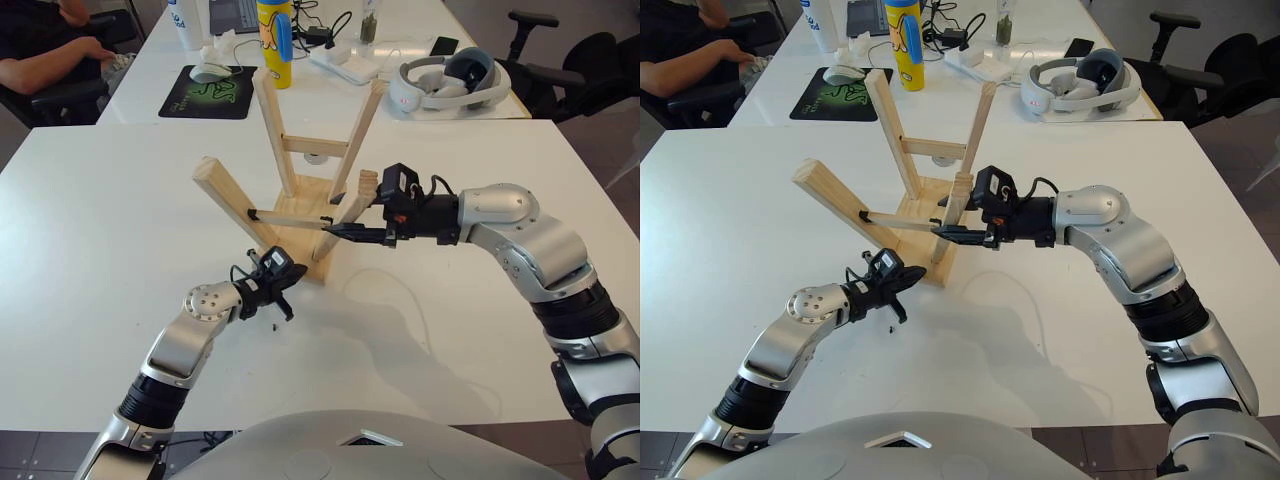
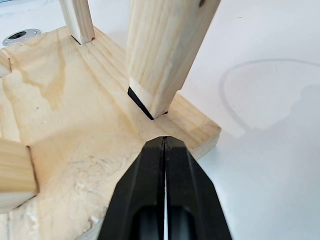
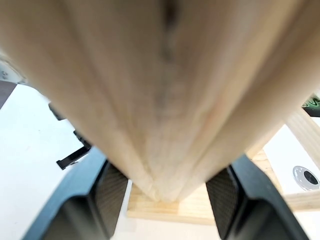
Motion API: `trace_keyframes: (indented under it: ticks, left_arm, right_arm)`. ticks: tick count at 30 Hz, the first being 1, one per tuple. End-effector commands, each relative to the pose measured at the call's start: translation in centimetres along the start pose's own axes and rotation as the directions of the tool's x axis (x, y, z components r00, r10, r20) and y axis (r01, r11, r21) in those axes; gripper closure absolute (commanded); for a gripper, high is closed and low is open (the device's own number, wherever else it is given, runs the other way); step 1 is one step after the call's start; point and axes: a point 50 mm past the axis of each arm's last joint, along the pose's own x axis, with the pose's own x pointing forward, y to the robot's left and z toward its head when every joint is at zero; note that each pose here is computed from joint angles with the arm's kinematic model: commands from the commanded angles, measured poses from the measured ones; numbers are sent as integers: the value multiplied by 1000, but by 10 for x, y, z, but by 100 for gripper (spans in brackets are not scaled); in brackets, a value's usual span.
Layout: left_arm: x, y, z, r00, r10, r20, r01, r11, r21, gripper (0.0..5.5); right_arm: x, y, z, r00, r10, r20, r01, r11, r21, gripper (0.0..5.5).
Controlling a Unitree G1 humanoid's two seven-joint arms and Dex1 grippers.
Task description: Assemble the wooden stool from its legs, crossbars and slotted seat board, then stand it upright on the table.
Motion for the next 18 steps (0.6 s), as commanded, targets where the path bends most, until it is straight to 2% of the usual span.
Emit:
trace_keyframes:
  ticks: [1, 6, 9, 12, 14, 16, 18]
  left_arm:
    - [4, -3, -14, 997, -11, -75, 9, 999, -32, 550]
    - [6, -3, -14, 997, -9, -71, 7, 1000, -27, 550]
    - [2, 0, -2, 999, -44, -4, 44, 999, 2, 550]
    - [-25, 3, 44, 961, -218, 170, 203, 974, 105, 550]
    - [-41, 3, 66, 925, -311, 218, 284, 947, 147, 550]
    - [-67, 14, 112, 845, -377, 380, 358, 926, 124, 550]
    - [-102, 34, 166, 714, -401, 574, 394, 908, 143, 550]
  right_arm:
    - [16, 24, -85, 922, 135, -364, -6, 943, 334, 344]
    - [17, 18, -84, 907, 143, -395, -11, 948, 319, 344]
    - [15, 16, -88, 905, 128, -405, 9, 947, 320, 344]
    - [10, 19, -92, 907, 114, -406, 32, 941, 336, 344]
    - [9, 19, -93, 908, 107, -406, 42, 939, 341, 344]
    - [6, 20, -95, 908, 95, -409, 57, 937, 344, 344]
    - [3, 20, -96, 908, 84, -412, 71, 935, 347, 344]
